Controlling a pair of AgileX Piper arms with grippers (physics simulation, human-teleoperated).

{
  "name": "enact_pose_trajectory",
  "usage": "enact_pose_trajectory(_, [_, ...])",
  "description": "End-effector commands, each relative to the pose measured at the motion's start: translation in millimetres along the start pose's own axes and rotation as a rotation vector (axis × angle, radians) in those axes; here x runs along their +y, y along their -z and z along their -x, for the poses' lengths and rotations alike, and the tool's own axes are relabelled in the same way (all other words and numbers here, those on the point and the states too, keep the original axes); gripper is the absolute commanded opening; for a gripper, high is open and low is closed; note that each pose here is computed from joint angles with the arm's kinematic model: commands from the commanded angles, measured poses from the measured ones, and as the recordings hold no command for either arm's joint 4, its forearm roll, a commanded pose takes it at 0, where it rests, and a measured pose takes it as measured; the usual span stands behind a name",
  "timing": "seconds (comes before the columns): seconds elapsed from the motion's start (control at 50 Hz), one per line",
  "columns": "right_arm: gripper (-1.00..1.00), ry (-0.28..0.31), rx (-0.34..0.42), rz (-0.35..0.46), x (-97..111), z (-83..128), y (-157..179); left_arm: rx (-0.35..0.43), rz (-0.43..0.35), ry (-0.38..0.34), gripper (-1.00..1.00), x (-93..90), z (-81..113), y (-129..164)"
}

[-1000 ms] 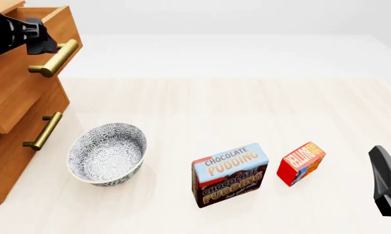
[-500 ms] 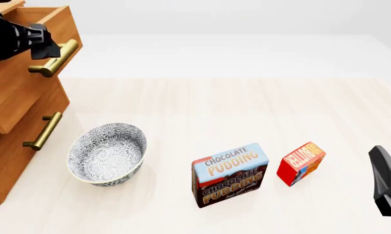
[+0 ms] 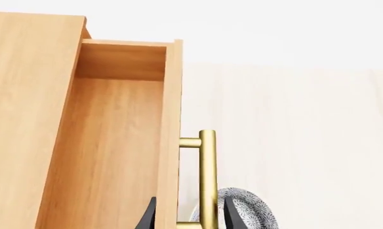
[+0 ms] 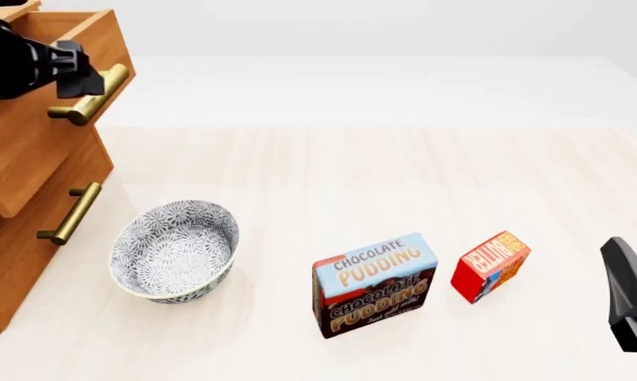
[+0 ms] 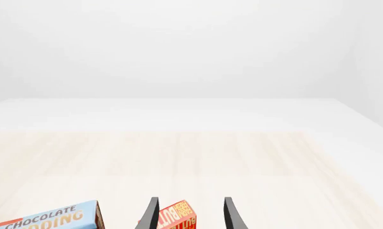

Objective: Put the butter at the back in the top drawer of the cabinet and close it.

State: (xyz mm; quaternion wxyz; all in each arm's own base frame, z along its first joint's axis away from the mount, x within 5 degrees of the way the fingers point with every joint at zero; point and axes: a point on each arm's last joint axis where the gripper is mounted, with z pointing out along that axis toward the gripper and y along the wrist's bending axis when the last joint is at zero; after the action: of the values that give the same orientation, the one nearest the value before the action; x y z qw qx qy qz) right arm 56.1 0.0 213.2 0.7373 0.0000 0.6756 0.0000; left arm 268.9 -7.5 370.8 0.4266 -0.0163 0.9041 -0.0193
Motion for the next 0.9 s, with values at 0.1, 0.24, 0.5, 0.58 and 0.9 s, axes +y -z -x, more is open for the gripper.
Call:
enact_pose_trajectory(0.1, [1.0, 0.0, 0.0, 0.0, 0.0, 0.0, 0.0, 0.009, -0.016, -0.007, 1.0, -5.4, -2.2, -2.9])
enact_pose_trajectory(0.24, [1.0, 0.0, 0.0, 0.0, 0.0, 0.0, 0.0, 0.008, -0.021, -0.011, 1.0, -7.2, -2.5, -2.4])
enact_pose_trajectory(0.5, [1.0, 0.0, 0.0, 0.0, 0.0, 0.0, 0.0, 0.008, -0.033, -0.018, 1.0, -11.5, -2.1, -2.7])
enact_pose_trajectory(0.58, [1.0, 0.0, 0.0, 0.0, 0.0, 0.0, 0.0, 0.009, -0.039, -0.022, 1.0, -13.6, -1.8, -3.2])
enact_pose_trajectory(0.9, [1.0, 0.0, 0.0, 0.0, 0.0, 0.0, 0.0, 0.008, -0.059, -0.033, 1.0, -20.7, 0.0, -3.1])
